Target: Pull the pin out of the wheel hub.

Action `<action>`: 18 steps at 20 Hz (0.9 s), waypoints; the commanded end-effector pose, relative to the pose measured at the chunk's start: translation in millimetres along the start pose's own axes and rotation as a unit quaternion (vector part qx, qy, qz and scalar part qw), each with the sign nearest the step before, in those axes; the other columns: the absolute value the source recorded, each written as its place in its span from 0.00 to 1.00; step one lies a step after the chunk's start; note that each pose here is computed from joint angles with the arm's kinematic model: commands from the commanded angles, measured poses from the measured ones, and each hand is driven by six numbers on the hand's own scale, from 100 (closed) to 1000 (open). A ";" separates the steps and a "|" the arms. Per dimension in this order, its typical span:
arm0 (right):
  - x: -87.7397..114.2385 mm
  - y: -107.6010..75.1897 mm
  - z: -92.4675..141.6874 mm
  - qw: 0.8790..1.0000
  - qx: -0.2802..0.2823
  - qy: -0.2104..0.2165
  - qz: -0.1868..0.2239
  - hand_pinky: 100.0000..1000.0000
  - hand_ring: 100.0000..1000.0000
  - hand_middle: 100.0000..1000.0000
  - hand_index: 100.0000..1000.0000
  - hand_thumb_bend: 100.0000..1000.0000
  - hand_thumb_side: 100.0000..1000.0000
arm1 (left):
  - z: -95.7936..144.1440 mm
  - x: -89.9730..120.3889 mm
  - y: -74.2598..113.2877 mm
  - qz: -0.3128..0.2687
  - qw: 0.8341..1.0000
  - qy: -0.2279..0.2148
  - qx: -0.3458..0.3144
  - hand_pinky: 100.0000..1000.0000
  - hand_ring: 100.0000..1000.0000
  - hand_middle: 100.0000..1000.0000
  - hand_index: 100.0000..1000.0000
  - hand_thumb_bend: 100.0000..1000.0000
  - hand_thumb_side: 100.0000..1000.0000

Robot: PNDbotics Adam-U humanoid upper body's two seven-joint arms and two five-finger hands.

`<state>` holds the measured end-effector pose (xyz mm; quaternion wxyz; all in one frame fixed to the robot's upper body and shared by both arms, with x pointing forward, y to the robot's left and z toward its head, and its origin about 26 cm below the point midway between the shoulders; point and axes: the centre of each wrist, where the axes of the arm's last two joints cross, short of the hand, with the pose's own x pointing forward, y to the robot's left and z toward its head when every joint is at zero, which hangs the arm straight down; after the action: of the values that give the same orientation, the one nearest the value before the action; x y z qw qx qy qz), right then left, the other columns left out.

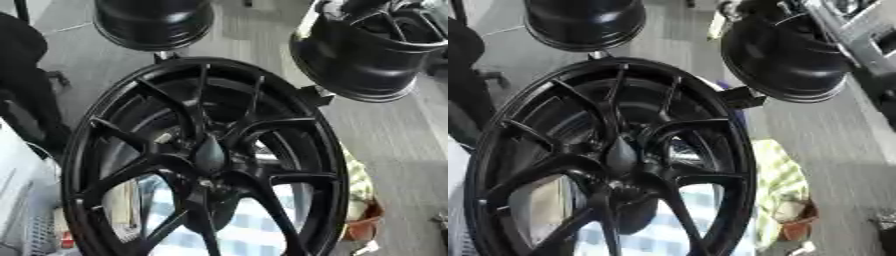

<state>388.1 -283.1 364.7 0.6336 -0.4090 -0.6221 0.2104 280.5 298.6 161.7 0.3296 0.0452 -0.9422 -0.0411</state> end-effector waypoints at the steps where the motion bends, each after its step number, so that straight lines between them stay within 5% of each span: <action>1: -41.6 -55.4 -16.7 0.991 -0.103 0.080 -0.016 0.74 0.67 0.42 0.53 0.05 0.00 | -3.9 5.5 3.7 -0.008 1.000 -0.015 0.000 0.84 0.71 0.64 0.82 0.00 0.70; 7: -127.1 -101.5 -36.3 0.950 -0.209 0.230 -0.035 0.74 0.67 0.43 0.54 0.04 0.00 | -3.5 5.3 3.5 -0.010 1.000 -0.017 0.003 0.84 0.71 0.64 0.82 0.00 0.70; 11: -161.9 -116.5 -43.2 0.916 -0.268 0.295 -0.038 0.76 0.69 0.47 0.58 0.07 0.00 | -3.5 5.1 2.8 -0.011 1.000 -0.018 0.004 0.84 0.71 0.64 0.82 0.00 0.70; 14: -180.8 -119.5 -50.4 0.896 -0.299 0.328 -0.034 0.78 0.75 0.58 0.68 0.12 0.00 | -4.0 5.2 2.8 -0.011 1.000 -0.020 0.003 0.84 0.71 0.64 0.82 0.00 0.70; 15: -186.9 -118.2 -53.0 0.891 -0.305 0.335 -0.029 0.79 0.79 0.71 0.77 0.21 0.01 | -4.2 5.3 2.8 -0.011 1.000 -0.021 0.003 0.84 0.71 0.64 0.82 0.00 0.70; 16: -192.3 -116.3 -55.5 0.888 -0.306 0.342 -0.024 0.80 0.83 0.81 0.84 0.30 0.13 | -4.3 5.3 2.8 -0.011 1.000 -0.022 0.003 0.84 0.71 0.64 0.82 0.00 0.70; 18: -201.7 -112.9 -59.3 0.886 -0.299 0.353 -0.011 0.81 0.85 0.86 0.88 0.33 0.22 | -4.1 5.3 2.7 -0.011 1.000 -0.021 0.003 0.84 0.71 0.64 0.82 0.00 0.70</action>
<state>397.6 -508.3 322.6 0.6789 -0.5914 -0.4171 -0.1241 280.4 299.9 162.0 0.3219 0.0527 -0.9445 -0.0382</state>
